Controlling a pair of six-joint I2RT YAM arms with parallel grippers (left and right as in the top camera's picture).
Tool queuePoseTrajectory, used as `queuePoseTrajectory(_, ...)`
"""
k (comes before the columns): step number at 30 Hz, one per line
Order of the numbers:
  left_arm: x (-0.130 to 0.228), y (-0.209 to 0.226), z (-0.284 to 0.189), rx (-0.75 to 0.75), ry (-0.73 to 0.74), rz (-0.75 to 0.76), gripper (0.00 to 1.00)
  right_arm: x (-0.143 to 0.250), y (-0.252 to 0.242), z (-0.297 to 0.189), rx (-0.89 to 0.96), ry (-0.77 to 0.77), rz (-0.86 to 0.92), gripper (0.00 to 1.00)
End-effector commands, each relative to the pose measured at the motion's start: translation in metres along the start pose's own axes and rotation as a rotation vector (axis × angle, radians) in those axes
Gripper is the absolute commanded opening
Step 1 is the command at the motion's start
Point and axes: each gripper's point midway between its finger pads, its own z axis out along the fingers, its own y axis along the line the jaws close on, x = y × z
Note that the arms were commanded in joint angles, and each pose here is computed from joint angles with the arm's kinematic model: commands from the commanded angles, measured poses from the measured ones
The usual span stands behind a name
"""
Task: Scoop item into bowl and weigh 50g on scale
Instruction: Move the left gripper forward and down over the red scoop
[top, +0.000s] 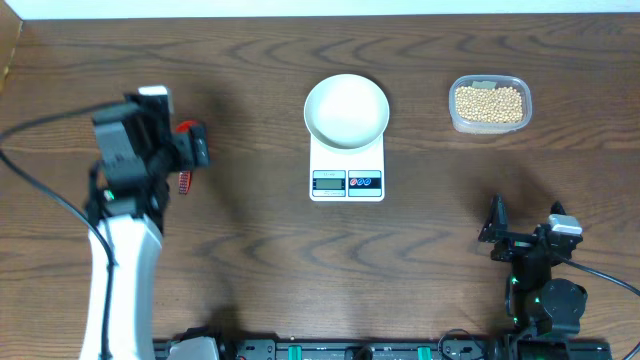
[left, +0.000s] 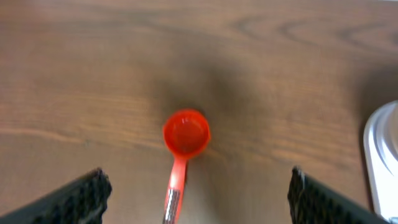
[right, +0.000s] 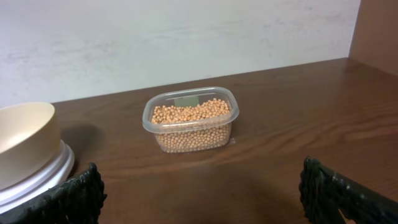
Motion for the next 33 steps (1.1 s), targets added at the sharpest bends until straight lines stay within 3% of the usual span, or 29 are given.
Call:
queuePoseTrajectory(1,-0.029,0.002,0.001,0.091,0.016,-0.038,0.93,0.0,0.001,0.0,-0.005,-0.001,0.005,0.99)
queuePoseTrajectory(8,-0.05,0.025,0.007,0.194,0.162,-0.199,0.93,0.0,0.001,0.0,-0.004,-0.001,0.005,0.99)
queuePoseTrajectory(14,-0.029,0.044,0.022,0.213,0.33,-0.307,0.93,0.0,0.001,0.0,-0.005,-0.001,0.005,0.99)
queuePoseTrajectory(28,-0.027,0.048,0.033,0.223,0.339,-0.377,0.93,0.0,0.001,0.0,-0.005,-0.001,0.005,0.99)
queuePoseTrajectory(33,-0.031,0.042,0.049,0.241,0.316,-0.29,0.93,0.0,0.001,0.0,-0.005,-0.001,0.005,0.99)
